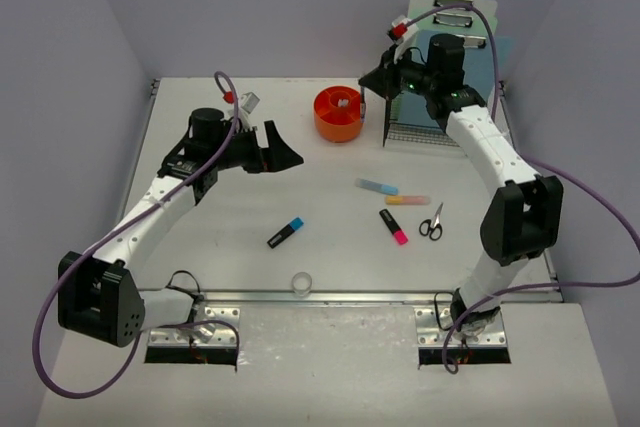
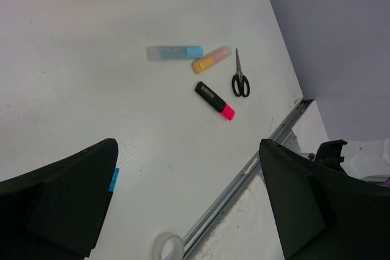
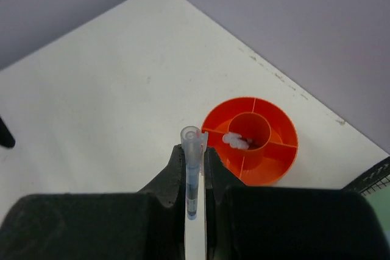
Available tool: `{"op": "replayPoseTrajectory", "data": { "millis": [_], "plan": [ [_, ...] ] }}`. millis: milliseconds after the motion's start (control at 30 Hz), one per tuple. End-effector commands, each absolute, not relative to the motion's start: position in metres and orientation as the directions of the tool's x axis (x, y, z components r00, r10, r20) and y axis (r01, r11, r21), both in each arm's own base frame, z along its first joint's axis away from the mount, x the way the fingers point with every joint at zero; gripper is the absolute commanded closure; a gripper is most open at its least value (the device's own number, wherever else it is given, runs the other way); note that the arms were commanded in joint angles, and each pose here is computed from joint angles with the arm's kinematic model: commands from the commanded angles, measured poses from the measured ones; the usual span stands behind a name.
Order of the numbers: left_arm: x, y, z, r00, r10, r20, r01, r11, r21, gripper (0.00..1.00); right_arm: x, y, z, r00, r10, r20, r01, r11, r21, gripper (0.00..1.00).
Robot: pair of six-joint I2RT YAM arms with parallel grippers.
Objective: Organize the desk
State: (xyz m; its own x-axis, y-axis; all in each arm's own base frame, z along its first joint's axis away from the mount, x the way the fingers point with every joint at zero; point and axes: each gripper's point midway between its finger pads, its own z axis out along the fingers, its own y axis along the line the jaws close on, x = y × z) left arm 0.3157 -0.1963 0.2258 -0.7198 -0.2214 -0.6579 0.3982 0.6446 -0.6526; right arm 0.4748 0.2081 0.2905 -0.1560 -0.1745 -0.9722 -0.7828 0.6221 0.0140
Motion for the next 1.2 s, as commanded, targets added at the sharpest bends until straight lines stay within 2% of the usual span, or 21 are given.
{"op": "replayPoseTrajectory", "data": {
  "millis": [0,167,367,833,1067,1100,1133,1167],
  "plan": [
    [0.326,-0.197,0.241,-0.68,-0.253,-0.688,0.433,0.619,-0.655,0.0,0.528,0.21,0.357,0.014,0.169,-0.986,-0.685,0.72,0.114,1.0],
    [0.328,-0.197,0.234,-0.685,-0.24,-0.688,0.432,0.627,-0.648,0.0,0.567,0.206,0.344,0.054,0.205,-0.977,-0.627,0.768,0.126,1.0],
    [0.333,-0.193,0.225,-0.693,-0.235,-0.682,0.417,0.641,-0.645,0.0,0.584,0.211,0.327,0.084,0.187,-0.979,-0.629,0.772,0.094,1.0],
    [0.336,-0.181,0.201,-0.708,-0.183,-0.682,0.393,0.7,-0.596,0.0,0.583,0.232,0.274,0.133,0.077,-0.988,-0.694,0.719,-0.038,1.0],
    [0.325,-0.159,0.171,-0.717,-0.007,-0.697,0.422,0.792,-0.441,0.05,0.57,0.243,0.23,0.117,0.009,-0.993,-0.722,0.688,-0.079,0.99],
    [0.319,-0.156,0.164,-0.723,0.032,-0.691,0.434,0.799,-0.416,0.07,0.569,0.243,0.227,0.113,0.004,-0.994,-0.724,0.685,-0.079,0.91],
    [0.307,-0.152,0.151,-0.734,0.099,-0.672,0.456,0.805,-0.379,0.11,0.568,0.244,0.221,0.102,-0.001,-0.995,-0.729,0.681,-0.076,0.68],
    [0.298,-0.15,0.142,-0.738,0.152,-0.658,0.48,0.803,-0.353,0.15,0.566,0.244,0.22,0.098,-0.004,-0.995,-0.732,0.677,-0.075,0.55]
  ]
}}
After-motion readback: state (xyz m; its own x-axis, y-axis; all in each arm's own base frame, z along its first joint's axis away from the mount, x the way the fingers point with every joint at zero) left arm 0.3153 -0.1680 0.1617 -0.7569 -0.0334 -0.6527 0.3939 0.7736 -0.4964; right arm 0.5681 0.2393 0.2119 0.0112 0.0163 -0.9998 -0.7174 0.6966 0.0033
